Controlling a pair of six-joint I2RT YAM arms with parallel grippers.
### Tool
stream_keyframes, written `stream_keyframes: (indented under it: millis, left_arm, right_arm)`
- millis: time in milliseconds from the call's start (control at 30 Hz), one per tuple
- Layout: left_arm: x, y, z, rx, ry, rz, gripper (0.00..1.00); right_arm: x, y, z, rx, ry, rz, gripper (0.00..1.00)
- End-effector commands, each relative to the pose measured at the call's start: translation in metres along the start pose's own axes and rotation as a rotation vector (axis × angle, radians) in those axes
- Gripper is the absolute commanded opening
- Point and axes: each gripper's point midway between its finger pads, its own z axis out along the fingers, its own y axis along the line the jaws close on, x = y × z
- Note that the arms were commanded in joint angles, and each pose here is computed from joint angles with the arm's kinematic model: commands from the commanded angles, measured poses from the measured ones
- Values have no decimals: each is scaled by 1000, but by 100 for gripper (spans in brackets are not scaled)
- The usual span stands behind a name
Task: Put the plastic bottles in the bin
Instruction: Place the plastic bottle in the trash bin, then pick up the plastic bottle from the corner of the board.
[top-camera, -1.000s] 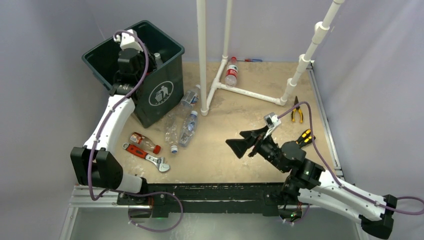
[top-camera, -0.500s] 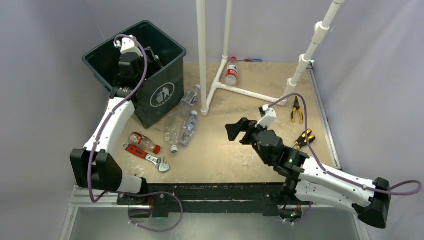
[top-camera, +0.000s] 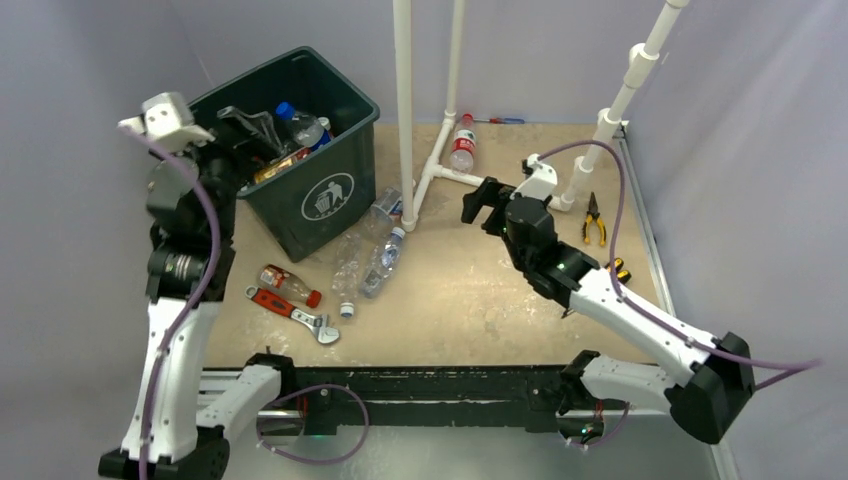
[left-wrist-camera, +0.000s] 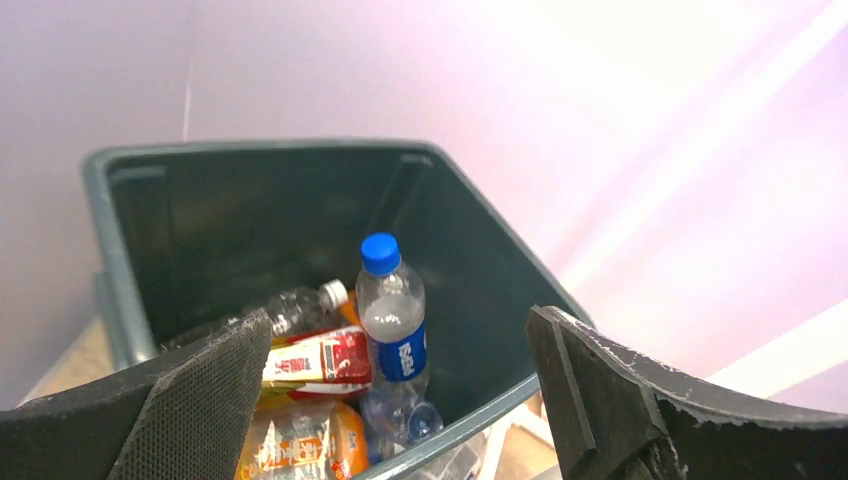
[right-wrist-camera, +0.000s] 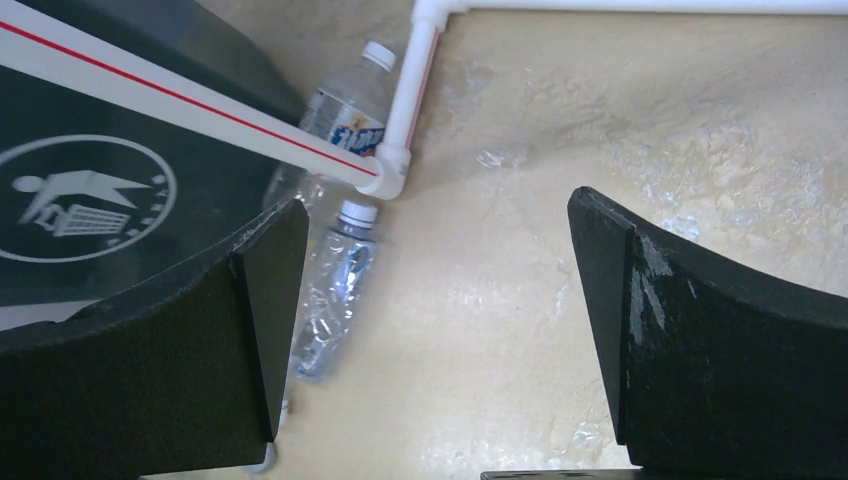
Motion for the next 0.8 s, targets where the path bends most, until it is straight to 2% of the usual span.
stream_keyframes:
  millis: [0,100,200,400,533,767]
  left_arm:
    - [-12,16,-18,-71,-43,26,99]
    - [-22,12,-32,-53,-70,-20,99]
    - [-19,-7,-46,70,-53,-76,99]
    - [22,-31,-68,257,71,-165,99]
    - [43,-28,-78,282,114,-170,99]
    - [52,-23,-88,272,120,-129,99]
  right_arm:
    - [-14,20,18,-38,-24,-14,99]
    - [-18,18,40,-1,-36,-22,99]
    - [-21,13,67,36,-31,-16,99]
    - [-12,2,138,111,15,3,99]
    - [5,-8,183,186,37,-13,99]
    - [22,-35,246,287,32,-3,99]
